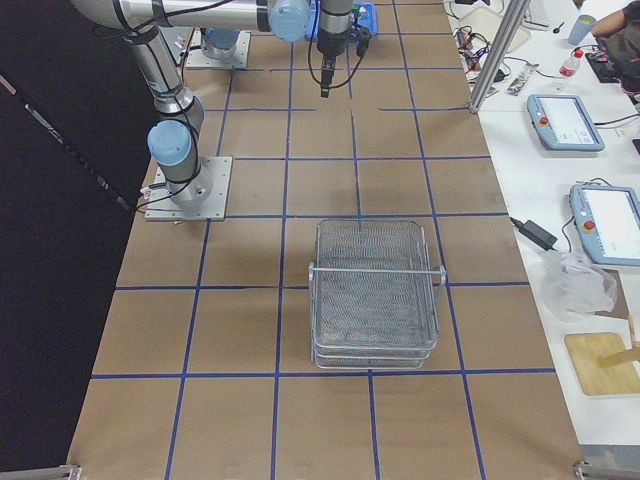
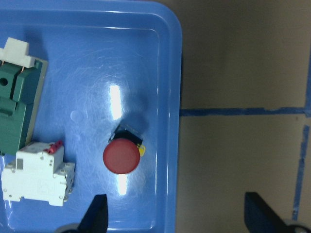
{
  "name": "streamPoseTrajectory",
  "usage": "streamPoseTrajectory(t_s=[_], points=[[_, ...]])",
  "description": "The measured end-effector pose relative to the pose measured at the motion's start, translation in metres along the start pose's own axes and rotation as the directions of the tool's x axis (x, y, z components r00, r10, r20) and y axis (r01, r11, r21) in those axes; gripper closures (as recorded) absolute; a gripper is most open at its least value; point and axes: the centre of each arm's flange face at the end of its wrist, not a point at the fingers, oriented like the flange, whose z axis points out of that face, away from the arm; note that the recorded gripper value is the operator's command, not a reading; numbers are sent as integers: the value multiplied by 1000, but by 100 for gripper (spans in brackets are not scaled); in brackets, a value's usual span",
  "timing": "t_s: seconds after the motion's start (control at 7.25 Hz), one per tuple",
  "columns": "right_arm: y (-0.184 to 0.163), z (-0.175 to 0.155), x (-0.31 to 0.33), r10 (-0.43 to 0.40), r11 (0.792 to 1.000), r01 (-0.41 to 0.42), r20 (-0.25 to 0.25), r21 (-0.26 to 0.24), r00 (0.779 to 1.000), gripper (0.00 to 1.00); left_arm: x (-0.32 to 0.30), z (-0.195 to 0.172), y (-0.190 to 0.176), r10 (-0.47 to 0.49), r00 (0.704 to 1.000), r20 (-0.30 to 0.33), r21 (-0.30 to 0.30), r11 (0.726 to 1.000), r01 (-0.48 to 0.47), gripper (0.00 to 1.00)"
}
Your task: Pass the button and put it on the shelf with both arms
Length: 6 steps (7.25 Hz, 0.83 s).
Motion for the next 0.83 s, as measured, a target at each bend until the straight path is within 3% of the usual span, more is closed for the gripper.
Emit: streamPoseTrajectory(t_s=[0.28,0.55,0.69,0.83], points=[[1,1,-1,-1,1000,1,1,-5,1000,0,-12,46,-10,22,999,30,-20,1000,-21,0],[1,1,1,0,1000,0,-3,-7,1000,0,-28,65,-8,4,999,32,-52,999,-3,0],[-1,0,1,7,1000,-7,4,1,1000,0,-32,75,-2,-9,1000,24,-71,997,11,19],[-2,-2,1,30,1000,-31,11,7,999,0,-32,85,6,-16,1000,19,-81,997,17,70]])
